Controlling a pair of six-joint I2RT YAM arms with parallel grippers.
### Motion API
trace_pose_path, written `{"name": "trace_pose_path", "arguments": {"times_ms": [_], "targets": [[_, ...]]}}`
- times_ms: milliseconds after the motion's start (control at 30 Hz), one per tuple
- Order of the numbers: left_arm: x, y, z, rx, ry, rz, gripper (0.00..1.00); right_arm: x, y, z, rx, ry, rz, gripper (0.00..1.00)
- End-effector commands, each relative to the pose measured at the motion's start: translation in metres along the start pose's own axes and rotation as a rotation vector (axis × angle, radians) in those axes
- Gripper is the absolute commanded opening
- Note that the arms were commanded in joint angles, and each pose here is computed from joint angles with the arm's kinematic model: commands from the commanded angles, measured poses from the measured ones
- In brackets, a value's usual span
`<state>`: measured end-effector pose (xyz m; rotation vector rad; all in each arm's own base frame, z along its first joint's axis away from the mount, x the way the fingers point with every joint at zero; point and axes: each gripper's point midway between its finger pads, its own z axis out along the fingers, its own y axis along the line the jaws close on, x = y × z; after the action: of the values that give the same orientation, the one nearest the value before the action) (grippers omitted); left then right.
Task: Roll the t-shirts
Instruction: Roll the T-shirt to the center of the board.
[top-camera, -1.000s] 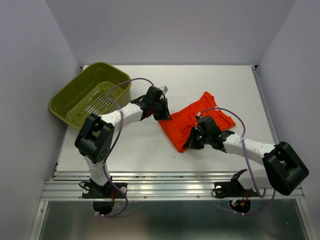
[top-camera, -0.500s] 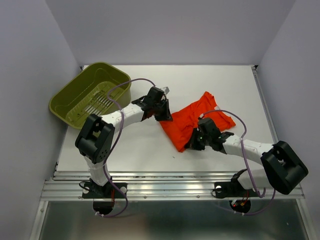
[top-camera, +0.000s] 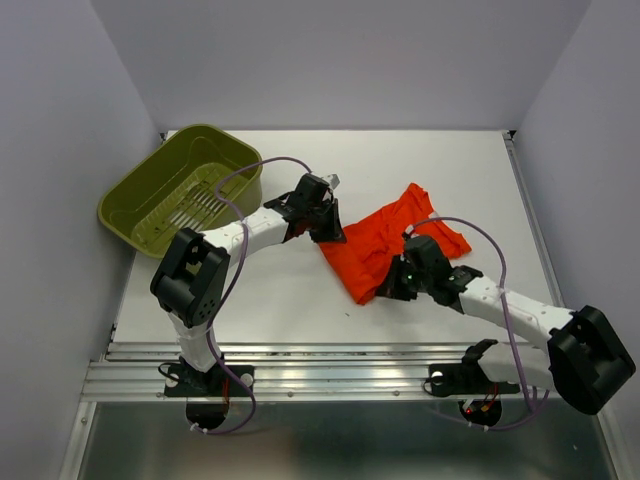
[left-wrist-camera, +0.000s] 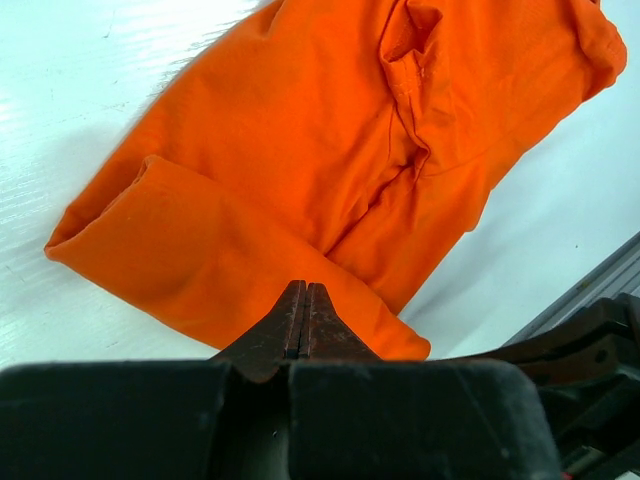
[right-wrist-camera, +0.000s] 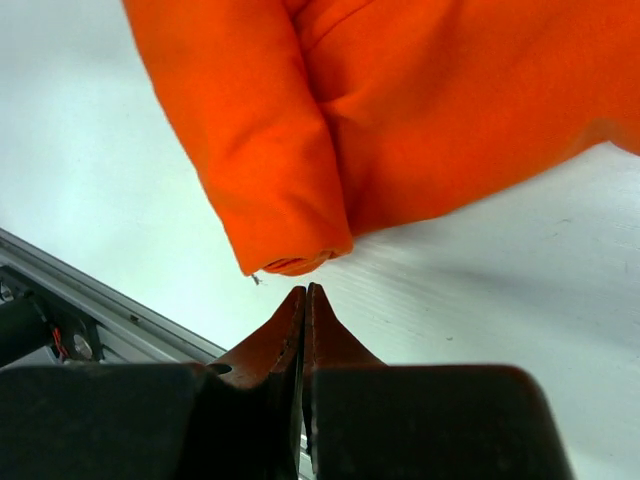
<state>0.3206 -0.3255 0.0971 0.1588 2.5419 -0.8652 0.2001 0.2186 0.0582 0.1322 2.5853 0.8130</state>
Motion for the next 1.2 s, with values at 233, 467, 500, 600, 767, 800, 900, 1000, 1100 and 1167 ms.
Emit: {"name": "trace_pose_path", "arguments": {"times_ms": [233, 467, 500, 600, 767, 800, 900, 1000, 1100, 1167], "targets": [[-0.009, -0.014, -0.007, 0.033, -0.030, 0.038, 0.00, -0.041, 0.047, -0.005, -0.099, -0.079, -0.068, 0.03], [-0.007, -0.012, -0.007, 0.024, -0.024, 0.040, 0.00, -0.046, 0.069, 0.017, -0.193, -0.036, -0.079, 0.03], [-0.007, -0.011, -0.007, 0.023, -0.023, 0.040, 0.00, -0.041, 0.069, 0.020, -0.198, -0.010, -0.079, 0.03], [-0.007, -0.011, -0.007, 0.022, -0.024, 0.041, 0.00, -0.020, 0.059, 0.026, -0.208, 0.068, -0.070, 0.03], [-0.006, -0.011, -0.004, 0.021, -0.019, 0.044, 0.00, 0.008, 0.042, 0.025, -0.190, 0.141, -0.067, 0.02], [-0.007, -0.011, -0.004, 0.021, -0.019, 0.043, 0.00, 0.011, 0.038, 0.025, -0.181, 0.146, -0.065, 0.03], [-0.006, -0.010, -0.001, 0.024, -0.013, 0.041, 0.00, 0.017, 0.031, 0.026, -0.165, 0.154, -0.065, 0.03], [-0.007, -0.011, -0.001, 0.028, -0.014, 0.039, 0.00, 0.024, 0.019, 0.035, -0.135, 0.174, -0.050, 0.02], [-0.006, -0.013, -0.001, 0.031, -0.014, 0.040, 0.00, 0.026, 0.015, 0.044, -0.134, 0.172, -0.042, 0.01], [-0.006, -0.011, -0.001, 0.027, -0.013, 0.038, 0.00, 0.024, 0.014, 0.045, -0.128, 0.165, -0.049, 0.01]]}}
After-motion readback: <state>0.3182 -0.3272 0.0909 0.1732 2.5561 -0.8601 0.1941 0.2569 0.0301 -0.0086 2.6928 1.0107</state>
